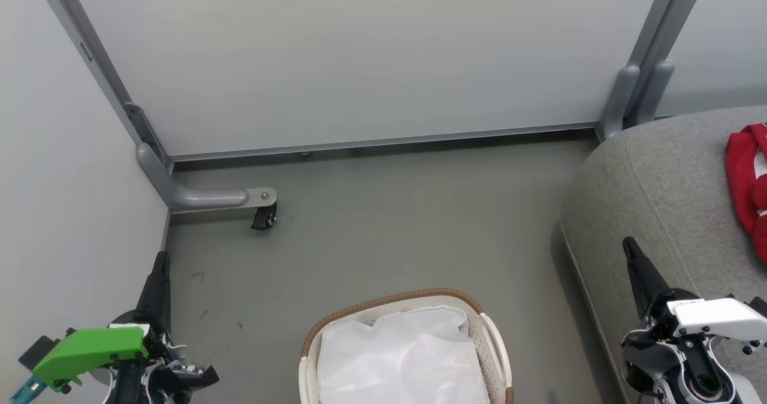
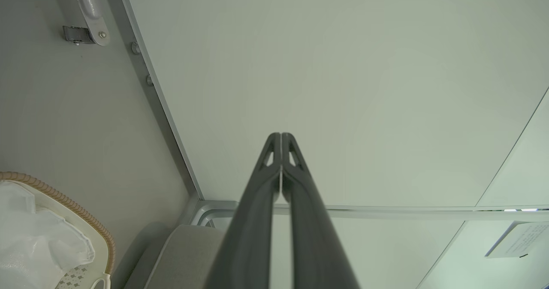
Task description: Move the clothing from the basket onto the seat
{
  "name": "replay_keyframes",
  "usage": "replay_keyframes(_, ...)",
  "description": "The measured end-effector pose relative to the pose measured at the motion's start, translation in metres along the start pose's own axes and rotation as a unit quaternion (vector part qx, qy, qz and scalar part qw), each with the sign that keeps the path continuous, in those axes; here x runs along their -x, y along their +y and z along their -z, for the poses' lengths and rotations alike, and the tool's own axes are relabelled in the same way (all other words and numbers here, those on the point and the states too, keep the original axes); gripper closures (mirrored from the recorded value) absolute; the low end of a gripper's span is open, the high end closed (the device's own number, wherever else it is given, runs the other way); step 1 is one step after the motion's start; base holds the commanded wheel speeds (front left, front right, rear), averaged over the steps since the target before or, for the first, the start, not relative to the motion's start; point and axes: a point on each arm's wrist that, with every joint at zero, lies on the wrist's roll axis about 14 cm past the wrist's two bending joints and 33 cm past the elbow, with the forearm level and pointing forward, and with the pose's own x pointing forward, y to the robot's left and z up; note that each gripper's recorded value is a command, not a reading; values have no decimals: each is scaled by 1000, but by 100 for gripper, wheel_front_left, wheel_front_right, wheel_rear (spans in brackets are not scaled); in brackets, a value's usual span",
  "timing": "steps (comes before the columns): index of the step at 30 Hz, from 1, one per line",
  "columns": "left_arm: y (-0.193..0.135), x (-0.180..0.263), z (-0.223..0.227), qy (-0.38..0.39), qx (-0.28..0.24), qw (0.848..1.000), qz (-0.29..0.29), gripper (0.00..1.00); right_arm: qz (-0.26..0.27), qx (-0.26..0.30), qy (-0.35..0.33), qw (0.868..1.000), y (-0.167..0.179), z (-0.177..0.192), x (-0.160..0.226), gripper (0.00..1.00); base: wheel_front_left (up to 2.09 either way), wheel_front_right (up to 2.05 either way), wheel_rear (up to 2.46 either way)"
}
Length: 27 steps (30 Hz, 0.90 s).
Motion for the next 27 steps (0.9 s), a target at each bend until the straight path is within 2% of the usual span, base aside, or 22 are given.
replay_keyframes(27, 0, 0, 0, 0, 0, 1000, 0, 100, 0, 0, 0, 1000, 0, 0, 0, 100, 0, 0, 0)
